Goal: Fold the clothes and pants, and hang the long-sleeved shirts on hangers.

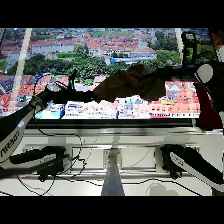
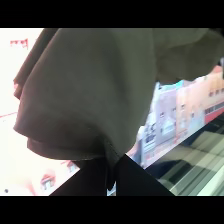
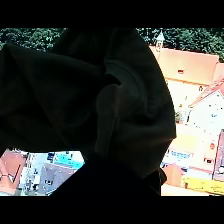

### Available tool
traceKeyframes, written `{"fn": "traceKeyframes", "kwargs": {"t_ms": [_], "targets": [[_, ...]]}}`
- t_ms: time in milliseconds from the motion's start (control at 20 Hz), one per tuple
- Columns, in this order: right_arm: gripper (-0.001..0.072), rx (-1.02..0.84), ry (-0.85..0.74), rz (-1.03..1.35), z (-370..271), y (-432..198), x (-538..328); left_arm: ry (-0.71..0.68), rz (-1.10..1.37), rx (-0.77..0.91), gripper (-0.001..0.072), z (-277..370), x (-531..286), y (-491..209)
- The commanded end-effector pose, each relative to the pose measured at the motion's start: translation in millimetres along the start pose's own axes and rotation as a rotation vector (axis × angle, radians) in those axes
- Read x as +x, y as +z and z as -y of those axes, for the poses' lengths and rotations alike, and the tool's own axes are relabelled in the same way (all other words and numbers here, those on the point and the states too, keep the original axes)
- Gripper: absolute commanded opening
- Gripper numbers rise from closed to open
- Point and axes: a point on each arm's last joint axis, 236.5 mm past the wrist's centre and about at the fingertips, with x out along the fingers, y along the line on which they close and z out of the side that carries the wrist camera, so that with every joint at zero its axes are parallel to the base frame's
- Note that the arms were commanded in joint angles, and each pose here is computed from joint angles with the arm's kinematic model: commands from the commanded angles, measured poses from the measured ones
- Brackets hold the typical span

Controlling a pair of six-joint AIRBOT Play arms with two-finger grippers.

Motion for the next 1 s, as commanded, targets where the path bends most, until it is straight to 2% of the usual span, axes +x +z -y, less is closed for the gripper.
{"fn": "traceKeyframes", "kwargs": {"t_ms": [0,300,500,700,950], "targets": [[0.0007,0.000,0.000,0.000,0,0,0,-0.014,0.042,0.039,0.0020,14,-11,13],[0.0007,-0.024,-0.018,0.075,1,22,-22,-0.098,0.230,0.185,0.0019,75,-97,66],[0.0007,-0.078,-0.081,0.254,7,71,-81,-0.081,0.478,0.252,0.0019,100,-183,95],[0.0007,-0.090,-0.055,0.475,-8,111,-169,-0.102,0.750,0.286,0.0019,134,-273,104],[0.0007,-0.134,-0.040,0.718,-22,121,-279,0.063,1.125,0.344,0.0019,146,-381,101]]}}
